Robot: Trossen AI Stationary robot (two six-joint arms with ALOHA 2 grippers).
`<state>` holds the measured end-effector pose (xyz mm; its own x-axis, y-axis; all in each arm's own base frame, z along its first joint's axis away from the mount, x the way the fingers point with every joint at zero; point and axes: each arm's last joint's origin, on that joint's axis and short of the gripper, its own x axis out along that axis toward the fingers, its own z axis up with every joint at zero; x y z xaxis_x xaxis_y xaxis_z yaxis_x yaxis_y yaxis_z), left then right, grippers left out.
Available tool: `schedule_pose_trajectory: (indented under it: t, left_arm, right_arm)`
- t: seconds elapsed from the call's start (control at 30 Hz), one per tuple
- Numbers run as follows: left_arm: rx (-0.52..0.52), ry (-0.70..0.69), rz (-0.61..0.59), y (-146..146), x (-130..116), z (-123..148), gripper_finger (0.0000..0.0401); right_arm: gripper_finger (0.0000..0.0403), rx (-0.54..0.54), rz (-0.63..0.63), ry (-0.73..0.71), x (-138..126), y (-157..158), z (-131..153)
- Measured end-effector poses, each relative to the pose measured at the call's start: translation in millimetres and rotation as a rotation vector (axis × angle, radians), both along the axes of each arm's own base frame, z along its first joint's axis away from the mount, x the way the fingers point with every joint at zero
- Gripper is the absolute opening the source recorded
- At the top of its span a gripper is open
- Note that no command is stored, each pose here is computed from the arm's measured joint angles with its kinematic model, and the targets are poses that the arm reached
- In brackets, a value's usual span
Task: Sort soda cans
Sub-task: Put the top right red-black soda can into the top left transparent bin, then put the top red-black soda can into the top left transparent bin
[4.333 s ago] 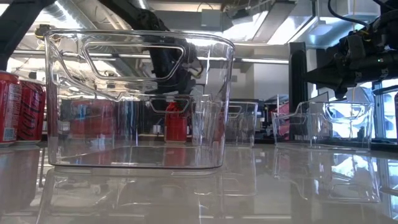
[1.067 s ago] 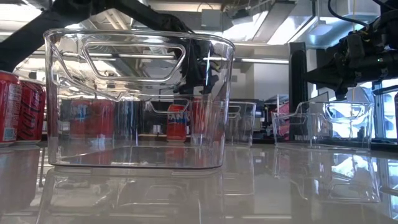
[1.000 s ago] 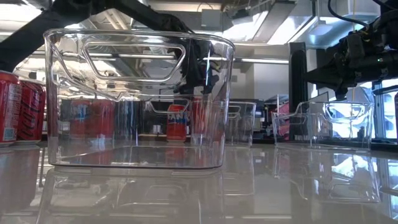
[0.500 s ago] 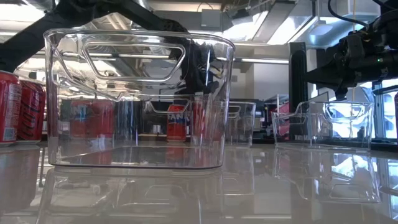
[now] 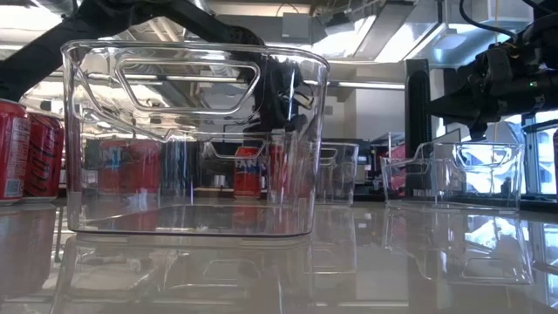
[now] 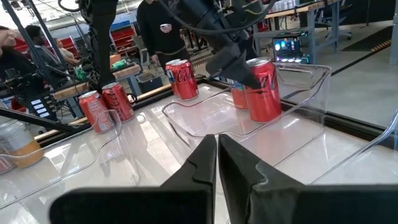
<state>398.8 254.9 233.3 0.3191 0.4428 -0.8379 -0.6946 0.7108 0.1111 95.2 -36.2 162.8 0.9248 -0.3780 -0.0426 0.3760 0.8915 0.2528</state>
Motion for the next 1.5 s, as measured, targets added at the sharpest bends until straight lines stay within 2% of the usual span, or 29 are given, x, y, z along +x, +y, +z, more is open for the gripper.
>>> schedule_pose_trajectory:
  t: [0.27,0.47,0.73,0.9,1.1,1.33,1.5]
  left_arm:
    - [0.043,-0.038,-0.024,-15.4,-24.7,68.1,0.0361]
    - [0.049,-0.022,-0.056,-47.2,-68.3,129.8,0.0363]
    - [0.018,-0.001,-0.06,-94.1,-127.7,182.7,0.0363]
    - [-0.009,0.023,-0.036,-110.5,-153.6,196.3,0.0363]
    - [-0.027,0.122,0.049,-115.5,-171.9,196.8,0.0363]
    - [0.035,0.191,0.11,-105.7,-175.7,190.0,0.0363]
    - [0.008,0.279,0.117,-97.4,-179.8,174.7,0.0363]
  right_arm:
    - [0.0019,0.0,0.0,-0.002,0.0,0.0,0.2]
    - [0.0019,0.001,0.0,-0.003,0.0,0.0,0.2]
    - [0.0019,0.002,0.0,-0.003,0.0,0.0,0.2]
    - [0.0019,0.002,0.0,-0.003,0.0,0.0,0.1]
    - [0.0019,0.002,0.0,-0.004,0.0,0.0,0.2]
    - [0.0019,0.002,0.0,-0.004,0.0,0.0,0.2]
    - [0.0019,0.002,0.0,-0.004,0.0,0.0,0.3]
